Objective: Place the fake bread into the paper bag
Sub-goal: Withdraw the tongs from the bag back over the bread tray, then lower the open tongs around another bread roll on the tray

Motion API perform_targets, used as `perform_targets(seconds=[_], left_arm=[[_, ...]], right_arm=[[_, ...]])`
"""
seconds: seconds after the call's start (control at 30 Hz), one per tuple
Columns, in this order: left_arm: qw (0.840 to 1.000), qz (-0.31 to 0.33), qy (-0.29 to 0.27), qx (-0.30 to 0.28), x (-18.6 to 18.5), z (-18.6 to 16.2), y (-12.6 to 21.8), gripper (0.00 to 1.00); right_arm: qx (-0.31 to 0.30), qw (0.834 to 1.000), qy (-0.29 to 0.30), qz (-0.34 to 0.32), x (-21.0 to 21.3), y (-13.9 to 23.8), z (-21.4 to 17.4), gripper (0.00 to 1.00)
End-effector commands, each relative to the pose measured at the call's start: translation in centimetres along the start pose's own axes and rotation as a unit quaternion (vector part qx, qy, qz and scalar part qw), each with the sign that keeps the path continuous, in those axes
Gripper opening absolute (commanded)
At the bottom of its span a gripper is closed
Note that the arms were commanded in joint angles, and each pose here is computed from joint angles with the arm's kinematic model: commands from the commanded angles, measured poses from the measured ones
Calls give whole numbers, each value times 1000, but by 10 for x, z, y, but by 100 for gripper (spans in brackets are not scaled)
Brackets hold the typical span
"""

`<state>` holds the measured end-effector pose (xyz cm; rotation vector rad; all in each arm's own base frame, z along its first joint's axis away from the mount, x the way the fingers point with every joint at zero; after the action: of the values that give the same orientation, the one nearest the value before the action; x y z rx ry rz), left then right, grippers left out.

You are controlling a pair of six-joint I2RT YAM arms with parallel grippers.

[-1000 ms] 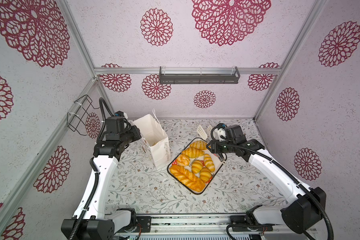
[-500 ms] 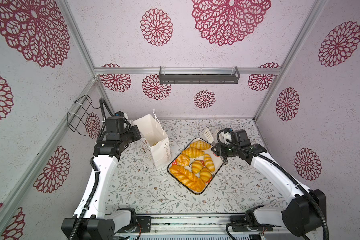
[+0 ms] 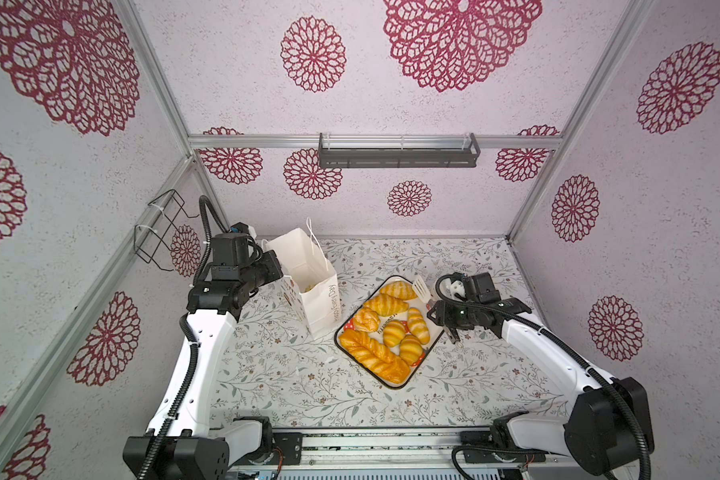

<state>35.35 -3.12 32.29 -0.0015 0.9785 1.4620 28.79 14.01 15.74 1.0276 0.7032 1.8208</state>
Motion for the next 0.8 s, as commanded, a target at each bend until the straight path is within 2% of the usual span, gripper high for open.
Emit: perform_targets(seconds=[0.0, 0.47, 0.77], left_arm=[[1000, -2, 0, 2, 1, -1, -2, 0], [1000, -9, 2, 8, -1, -1, -9, 0], [1000, -11, 6, 13, -1, -2, -14, 0]], right_arm=[[-22, 1000, -1, 10, 5, 17, 2, 45], [32, 999, -12, 3, -1, 8, -38, 50], [58, 998, 6, 4, 10, 0, -56, 51]])
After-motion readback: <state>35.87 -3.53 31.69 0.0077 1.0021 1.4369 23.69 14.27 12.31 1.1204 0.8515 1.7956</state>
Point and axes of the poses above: each gripper's point midway between its finger pads, its own y axis back along the fingers, its own x axis along the line the jaws close on, z = x × y, the point moved 2 cm from there along y, back along the fingers, and after that the axes turned 10 degrees about y, right-handed, at the moved point
